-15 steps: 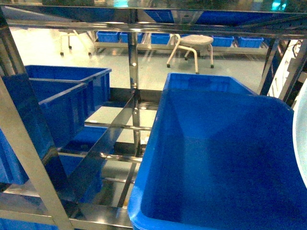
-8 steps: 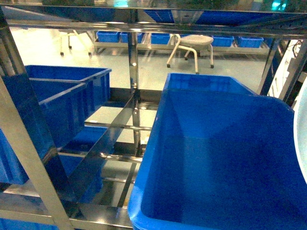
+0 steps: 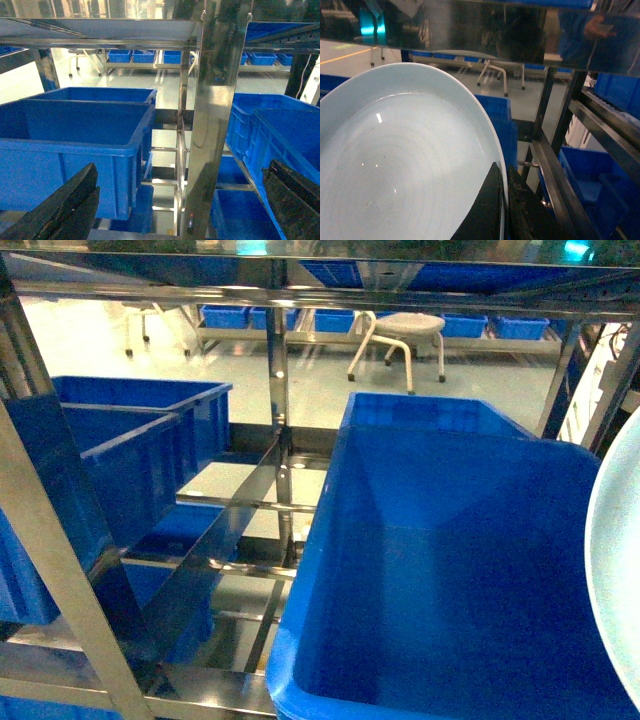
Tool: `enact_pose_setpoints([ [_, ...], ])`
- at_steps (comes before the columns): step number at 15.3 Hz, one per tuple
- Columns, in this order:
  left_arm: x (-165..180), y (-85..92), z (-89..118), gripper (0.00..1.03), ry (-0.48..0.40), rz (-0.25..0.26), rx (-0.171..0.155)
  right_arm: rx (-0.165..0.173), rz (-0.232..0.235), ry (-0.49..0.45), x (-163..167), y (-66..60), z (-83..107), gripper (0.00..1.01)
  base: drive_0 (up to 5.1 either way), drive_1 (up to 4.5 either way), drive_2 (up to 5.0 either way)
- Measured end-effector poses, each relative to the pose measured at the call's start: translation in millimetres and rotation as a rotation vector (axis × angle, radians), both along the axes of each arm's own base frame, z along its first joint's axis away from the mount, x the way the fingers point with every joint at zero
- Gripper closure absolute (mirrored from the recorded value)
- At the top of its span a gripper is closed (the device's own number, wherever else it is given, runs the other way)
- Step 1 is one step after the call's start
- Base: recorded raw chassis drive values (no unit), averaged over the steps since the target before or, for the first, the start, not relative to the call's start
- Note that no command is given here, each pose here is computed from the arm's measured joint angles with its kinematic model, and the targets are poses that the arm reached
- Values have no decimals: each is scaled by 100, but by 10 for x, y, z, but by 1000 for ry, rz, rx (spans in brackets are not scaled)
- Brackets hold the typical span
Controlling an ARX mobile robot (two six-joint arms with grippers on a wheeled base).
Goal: Place blue tray on left shelf second layer neatly
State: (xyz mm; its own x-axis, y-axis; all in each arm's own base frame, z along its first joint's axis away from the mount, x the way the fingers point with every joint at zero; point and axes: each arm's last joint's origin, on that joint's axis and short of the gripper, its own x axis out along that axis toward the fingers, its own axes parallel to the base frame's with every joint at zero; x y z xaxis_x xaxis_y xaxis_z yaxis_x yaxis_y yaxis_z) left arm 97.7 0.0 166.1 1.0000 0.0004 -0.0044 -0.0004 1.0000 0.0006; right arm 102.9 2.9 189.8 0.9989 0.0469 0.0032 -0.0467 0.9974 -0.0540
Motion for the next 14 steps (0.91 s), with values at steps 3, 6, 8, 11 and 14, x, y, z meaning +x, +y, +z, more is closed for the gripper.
enact_pose_setpoints([
  [3,0,0,0,5,0,0,0,-1,6,27,33,-1,-89,99,0,0,0],
  [6,0,0,0,5,0,0,0,-14,6,30,148,-1,-167,99,0,0,0],
  [8,0,0,0,5,0,0,0,-19,14,31,260,19,-192,99,0,0,0],
  [11,0,0,0,5,0,0,0,-19,34,34,353,76,-229,99,0,0,0],
  [14,0,0,0,5,0,0,0,-20,36,32,458,107,-274,99,0,0,0],
])
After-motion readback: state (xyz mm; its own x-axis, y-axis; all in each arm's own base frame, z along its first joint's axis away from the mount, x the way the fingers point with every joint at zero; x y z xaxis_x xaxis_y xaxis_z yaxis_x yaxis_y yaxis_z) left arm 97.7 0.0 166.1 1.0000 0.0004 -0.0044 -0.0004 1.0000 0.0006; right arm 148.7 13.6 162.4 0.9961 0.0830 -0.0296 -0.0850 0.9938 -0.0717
